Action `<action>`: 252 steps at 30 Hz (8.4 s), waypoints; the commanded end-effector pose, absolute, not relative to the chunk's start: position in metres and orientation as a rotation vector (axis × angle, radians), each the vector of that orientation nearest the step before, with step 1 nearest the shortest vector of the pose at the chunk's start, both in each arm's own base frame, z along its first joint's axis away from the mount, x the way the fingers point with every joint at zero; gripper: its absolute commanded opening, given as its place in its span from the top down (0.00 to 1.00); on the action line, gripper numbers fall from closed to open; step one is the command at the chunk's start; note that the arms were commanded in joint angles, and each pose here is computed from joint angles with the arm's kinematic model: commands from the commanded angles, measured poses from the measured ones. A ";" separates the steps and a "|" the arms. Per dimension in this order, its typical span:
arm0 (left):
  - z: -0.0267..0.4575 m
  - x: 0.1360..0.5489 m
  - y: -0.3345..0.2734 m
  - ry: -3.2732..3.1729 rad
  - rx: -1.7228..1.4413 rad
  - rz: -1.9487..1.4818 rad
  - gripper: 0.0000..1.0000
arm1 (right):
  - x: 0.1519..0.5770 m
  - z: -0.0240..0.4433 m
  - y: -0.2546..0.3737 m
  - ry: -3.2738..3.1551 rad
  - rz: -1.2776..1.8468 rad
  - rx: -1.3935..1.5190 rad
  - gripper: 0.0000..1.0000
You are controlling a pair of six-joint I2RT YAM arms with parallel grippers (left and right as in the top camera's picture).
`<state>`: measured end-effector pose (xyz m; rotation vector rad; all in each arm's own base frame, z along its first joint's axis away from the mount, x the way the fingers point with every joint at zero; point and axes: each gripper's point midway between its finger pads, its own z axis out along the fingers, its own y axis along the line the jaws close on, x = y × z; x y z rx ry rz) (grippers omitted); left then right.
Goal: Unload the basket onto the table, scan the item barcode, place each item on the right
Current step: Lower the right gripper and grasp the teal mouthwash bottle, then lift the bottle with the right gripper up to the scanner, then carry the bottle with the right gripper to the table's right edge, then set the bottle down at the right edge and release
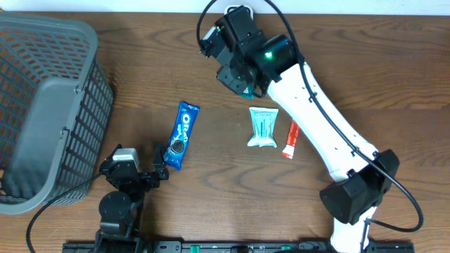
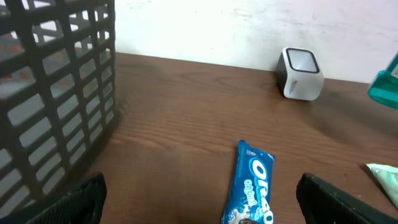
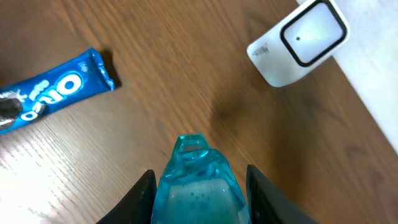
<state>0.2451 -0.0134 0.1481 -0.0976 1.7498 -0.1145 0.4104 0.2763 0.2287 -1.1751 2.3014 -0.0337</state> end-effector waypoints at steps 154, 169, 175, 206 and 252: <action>0.116 0.245 -0.013 1.812 -0.192 -0.177 0.02 | 0.423 0.031 -0.254 2.715 -1.507 0.450 0.68; 0.116 0.245 -0.013 1.812 -0.192 -0.177 0.02 | 0.373 0.008 -0.259 2.598 -1.491 0.908 0.44; 0.116 0.245 -0.013 1.812 -0.192 -0.177 0.02 | 0.350 0.010 -0.271 2.537 -1.507 1.098 0.01; 0.116 0.245 -0.013 1.813 -0.192 -0.177 0.02 | 0.310 0.037 -0.205 2.036 -1.424 1.759 0.01; 0.116 0.245 -0.013 1.812 -0.192 -0.177 0.02 | 0.285 -0.005 -0.254 2.456 -1.286 1.314 0.99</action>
